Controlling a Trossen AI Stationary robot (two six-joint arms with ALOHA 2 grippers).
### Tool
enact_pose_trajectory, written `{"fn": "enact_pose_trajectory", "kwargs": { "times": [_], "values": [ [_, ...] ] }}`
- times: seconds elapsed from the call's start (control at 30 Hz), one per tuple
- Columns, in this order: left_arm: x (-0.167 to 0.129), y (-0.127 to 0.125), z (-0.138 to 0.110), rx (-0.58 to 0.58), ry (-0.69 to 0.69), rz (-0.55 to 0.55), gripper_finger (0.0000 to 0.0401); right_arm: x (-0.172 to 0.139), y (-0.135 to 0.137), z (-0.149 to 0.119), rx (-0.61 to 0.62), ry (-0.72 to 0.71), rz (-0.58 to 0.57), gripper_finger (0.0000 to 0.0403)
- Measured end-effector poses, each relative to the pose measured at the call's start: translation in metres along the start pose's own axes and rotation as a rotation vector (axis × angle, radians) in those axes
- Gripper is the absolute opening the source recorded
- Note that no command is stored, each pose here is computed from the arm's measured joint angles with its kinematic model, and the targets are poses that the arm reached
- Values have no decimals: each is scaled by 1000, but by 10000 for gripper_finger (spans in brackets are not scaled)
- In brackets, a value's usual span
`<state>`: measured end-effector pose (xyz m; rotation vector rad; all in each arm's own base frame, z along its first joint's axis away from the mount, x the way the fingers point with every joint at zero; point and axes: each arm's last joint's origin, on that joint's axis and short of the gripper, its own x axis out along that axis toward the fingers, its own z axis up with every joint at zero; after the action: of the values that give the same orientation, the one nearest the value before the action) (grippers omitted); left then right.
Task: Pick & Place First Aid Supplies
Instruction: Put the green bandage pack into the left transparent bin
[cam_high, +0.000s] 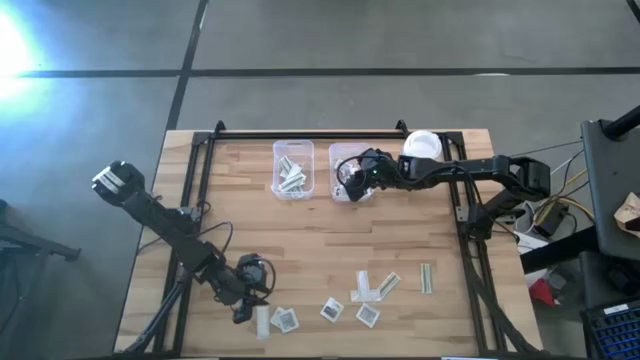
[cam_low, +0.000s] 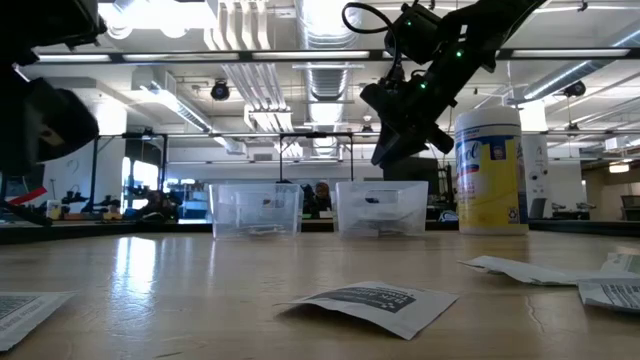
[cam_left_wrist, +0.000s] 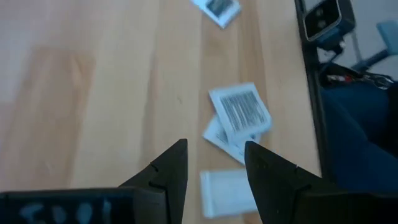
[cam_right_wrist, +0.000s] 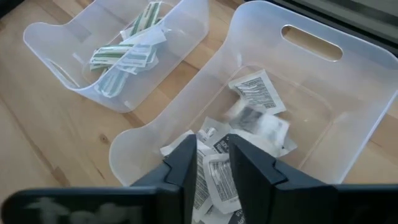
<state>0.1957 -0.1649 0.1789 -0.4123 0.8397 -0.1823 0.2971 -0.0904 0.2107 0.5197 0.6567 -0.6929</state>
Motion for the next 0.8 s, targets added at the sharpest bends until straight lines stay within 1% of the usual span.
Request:
{"fn": "enact_pose_trajectory", "kwargs": {
  "times": [0.17,0.33,0.47,0.57,0.8],
  "values": [
    [-1,-3,-3,-46,53,-49,151,-1,1,2,1,-3,7,120],
    [-2,-9,-9,-49,77,-75,151,-9,4,9,4,-27,40,132],
    [-3,-14,-16,-37,92,-91,151,-21,10,14,-2,-25,138,133],
    [0,-18,-19,-35,93,-112,151,-31,18,12,-21,-15,213,127],
    [11,-20,-23,-49,92,-116,151,-52,52,-10,-117,22,346,106]
  ]
}}
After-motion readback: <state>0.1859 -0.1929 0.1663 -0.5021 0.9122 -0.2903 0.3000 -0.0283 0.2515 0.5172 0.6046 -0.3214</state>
